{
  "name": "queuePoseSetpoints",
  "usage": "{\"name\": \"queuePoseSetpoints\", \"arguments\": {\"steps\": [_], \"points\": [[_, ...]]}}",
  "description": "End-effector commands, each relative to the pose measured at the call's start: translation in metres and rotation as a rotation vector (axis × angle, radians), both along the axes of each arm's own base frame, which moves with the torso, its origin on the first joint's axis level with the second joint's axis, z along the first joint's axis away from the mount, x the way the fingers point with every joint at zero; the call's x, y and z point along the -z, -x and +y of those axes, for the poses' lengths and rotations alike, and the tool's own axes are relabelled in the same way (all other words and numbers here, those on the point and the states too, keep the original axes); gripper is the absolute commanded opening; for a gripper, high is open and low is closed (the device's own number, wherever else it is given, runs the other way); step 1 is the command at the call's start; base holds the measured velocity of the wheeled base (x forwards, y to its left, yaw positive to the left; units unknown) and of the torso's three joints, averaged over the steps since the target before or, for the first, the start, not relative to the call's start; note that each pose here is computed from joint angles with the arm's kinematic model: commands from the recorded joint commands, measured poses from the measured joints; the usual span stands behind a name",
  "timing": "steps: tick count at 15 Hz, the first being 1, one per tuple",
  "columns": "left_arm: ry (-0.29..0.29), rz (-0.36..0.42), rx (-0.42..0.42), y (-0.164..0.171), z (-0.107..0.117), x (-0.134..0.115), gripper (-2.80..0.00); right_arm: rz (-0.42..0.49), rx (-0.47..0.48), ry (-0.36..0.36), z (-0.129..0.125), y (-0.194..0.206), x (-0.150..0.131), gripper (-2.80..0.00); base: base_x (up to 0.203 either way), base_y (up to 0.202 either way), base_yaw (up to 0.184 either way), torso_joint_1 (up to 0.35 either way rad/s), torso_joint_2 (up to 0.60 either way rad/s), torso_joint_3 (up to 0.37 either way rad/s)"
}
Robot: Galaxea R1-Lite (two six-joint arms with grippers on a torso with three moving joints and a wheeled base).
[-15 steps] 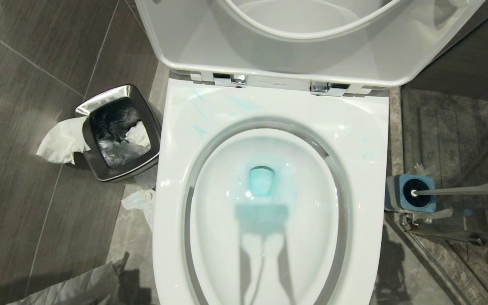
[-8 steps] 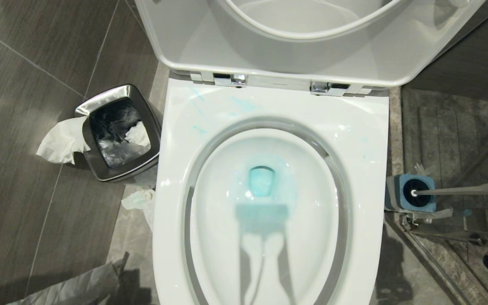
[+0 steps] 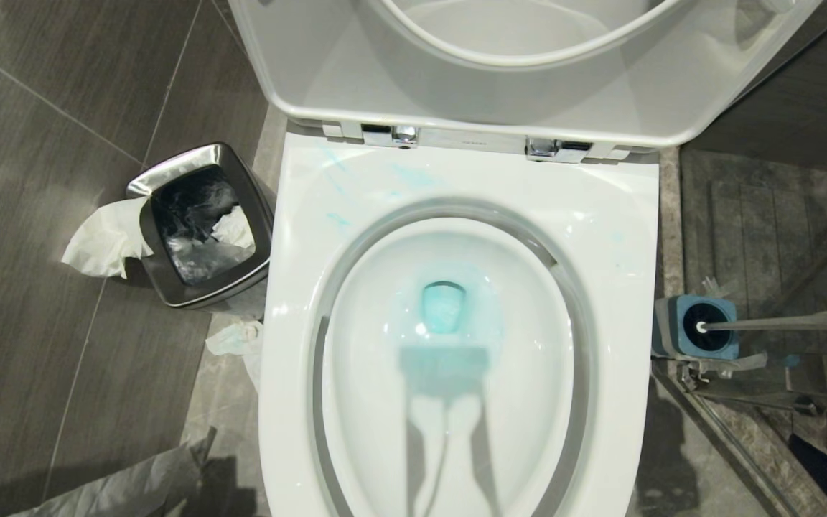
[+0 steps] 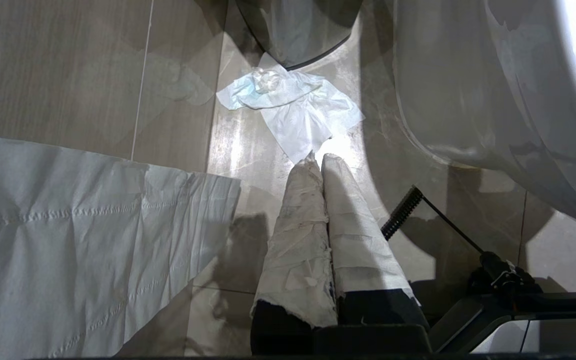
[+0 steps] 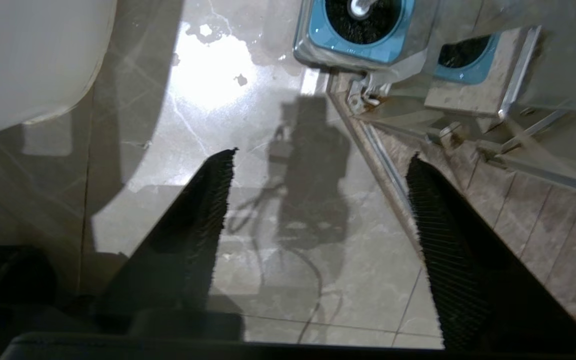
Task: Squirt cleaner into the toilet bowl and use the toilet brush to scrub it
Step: Scrub the toilet bowl
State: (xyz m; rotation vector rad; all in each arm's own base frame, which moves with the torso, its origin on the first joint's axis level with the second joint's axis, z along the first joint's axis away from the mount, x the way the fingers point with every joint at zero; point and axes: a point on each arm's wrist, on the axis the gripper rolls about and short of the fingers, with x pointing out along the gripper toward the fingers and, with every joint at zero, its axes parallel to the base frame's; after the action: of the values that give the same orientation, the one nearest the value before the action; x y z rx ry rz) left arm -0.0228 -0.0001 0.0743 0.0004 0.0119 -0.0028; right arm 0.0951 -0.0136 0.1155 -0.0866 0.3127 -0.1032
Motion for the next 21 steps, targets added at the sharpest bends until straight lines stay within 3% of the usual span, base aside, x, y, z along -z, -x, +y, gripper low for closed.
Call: {"name": "queuePoseSetpoints", "arguments": {"steps": [1, 10, 13, 21], "points": [[0.000, 0.002, 0.000, 0.000, 0.000, 0.000, -2.80, 0.030, 0.020, -0.019, -0.003, -0.010, 0.003, 0.00, 0.000, 0.000, 0.000, 0.000, 0.00, 0.000], [0.000, 0.002, 0.000, 0.000, 0.000, 0.000, -2.80, 0.001, 0.040, -0.034, -0.016, -0.066, 0.016, 0.00, 0.000, 0.000, 0.000, 0.000, 0.00, 0.000], [0.000, 0.002, 0.002, 0.000, 0.000, 0.000, -2.80, -0.048, 0.057, -0.021, -0.023, -0.081, 0.020, 0.00, 0.000, 0.000, 0.000, 0.000, 0.00, 0.000], [0.000, 0.002, 0.001, 0.000, 0.000, 0.000, -2.80, -0.085, 0.083, 0.027, -0.032, -0.090, 0.023, 0.00, 0.000, 0.000, 0.000, 0.000, 0.00, 0.000]]}}
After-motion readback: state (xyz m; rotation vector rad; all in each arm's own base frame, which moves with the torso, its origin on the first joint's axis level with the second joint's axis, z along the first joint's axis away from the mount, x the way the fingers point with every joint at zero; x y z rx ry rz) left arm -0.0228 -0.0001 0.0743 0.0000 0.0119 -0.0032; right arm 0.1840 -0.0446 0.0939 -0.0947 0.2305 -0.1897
